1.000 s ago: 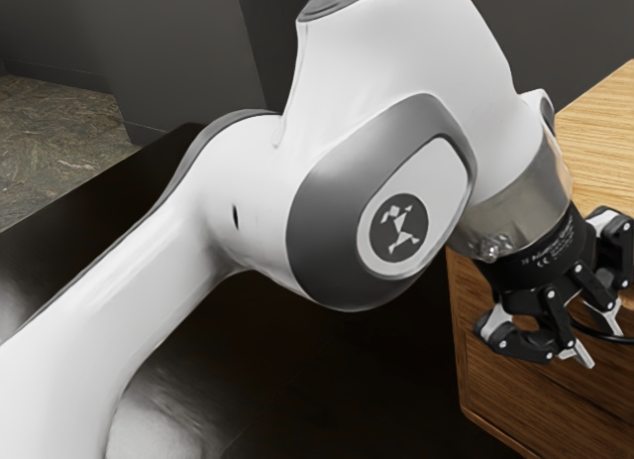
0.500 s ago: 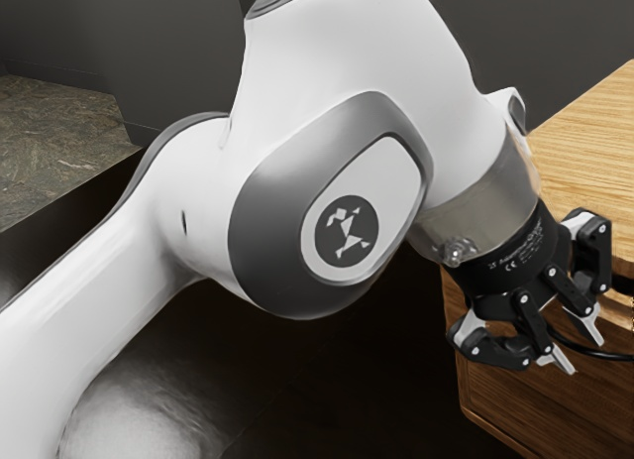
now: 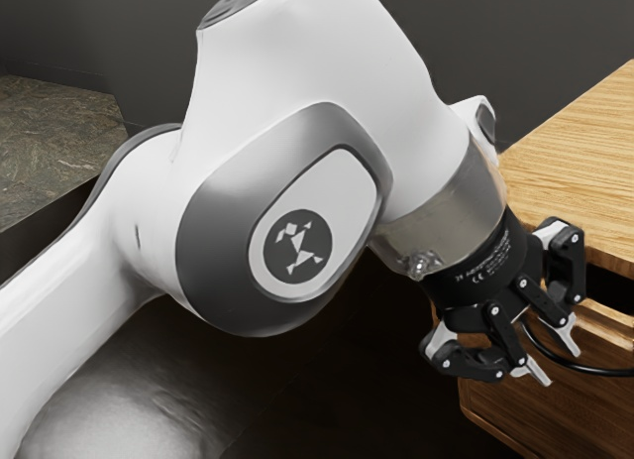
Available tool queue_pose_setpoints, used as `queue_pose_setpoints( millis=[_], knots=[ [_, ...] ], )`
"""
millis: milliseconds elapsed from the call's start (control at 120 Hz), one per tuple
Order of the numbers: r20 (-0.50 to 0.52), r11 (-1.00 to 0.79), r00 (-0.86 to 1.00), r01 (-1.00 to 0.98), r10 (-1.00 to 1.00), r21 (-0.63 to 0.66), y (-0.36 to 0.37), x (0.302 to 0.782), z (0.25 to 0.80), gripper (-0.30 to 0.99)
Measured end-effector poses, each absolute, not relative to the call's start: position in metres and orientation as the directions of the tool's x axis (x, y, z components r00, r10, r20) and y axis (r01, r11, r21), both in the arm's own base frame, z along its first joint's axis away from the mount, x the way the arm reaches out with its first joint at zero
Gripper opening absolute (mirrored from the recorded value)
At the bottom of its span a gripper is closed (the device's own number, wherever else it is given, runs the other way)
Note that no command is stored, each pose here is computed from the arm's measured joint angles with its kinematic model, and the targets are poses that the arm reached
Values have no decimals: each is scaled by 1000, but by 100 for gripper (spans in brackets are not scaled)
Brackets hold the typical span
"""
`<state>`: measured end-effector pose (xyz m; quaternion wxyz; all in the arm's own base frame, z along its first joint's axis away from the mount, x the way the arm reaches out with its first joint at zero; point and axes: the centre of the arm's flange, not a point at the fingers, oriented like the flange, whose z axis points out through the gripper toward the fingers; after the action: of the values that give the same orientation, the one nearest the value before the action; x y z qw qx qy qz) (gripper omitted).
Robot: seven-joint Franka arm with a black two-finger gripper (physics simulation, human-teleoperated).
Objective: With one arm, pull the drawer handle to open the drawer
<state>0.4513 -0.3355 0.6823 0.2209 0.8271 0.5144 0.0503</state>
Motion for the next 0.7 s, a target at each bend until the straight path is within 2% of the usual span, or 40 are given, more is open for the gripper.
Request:
queue_pose_setpoints(
  millis=[700],
  knots=[
    [-117, -382, 469, 821, 876, 425, -343, 425, 672, 11]
  ],
)
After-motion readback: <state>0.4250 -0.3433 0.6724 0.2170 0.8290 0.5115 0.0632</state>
